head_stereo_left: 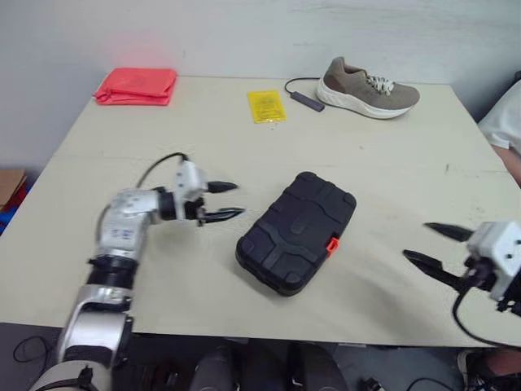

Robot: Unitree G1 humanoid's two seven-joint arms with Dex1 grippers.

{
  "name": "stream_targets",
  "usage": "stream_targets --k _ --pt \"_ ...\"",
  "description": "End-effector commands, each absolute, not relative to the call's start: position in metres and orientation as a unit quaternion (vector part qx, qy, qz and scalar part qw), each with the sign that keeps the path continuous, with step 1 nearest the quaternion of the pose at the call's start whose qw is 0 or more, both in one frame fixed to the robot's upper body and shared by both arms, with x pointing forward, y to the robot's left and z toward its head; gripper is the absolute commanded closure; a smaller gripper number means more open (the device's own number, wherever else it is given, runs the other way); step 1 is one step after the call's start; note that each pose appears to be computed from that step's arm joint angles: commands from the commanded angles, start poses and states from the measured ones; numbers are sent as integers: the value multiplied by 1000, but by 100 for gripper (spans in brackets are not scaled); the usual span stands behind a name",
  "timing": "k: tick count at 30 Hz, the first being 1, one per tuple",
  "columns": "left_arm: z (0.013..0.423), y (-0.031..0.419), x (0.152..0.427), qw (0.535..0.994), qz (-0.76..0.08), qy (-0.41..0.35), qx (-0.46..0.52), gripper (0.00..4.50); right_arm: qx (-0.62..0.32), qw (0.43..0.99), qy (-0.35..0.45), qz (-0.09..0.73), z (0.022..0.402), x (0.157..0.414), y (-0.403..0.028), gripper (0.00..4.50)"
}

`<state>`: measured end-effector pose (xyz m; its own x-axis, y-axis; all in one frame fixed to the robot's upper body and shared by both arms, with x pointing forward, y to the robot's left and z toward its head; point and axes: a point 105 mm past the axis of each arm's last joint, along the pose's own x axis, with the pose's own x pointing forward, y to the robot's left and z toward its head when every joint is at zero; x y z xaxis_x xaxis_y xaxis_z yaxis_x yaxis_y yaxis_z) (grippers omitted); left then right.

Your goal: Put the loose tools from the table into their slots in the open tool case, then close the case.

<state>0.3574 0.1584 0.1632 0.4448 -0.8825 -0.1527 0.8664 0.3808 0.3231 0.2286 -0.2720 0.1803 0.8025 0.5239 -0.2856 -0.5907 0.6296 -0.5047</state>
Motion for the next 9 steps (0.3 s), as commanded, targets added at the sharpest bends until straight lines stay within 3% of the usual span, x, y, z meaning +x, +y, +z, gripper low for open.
stream_targets --k 1,5,9 --pt "170 205 362 878 -433 -19 205 5 -337 899 36 278 199 229 -296 0" --pt "163 243 357 902 -369 3 225 5 -353 899 30 258 203 234 -311 0" --pt "162 245 350 906 -364 -3 215 5 -350 903 17 249 201 241 -314 0"
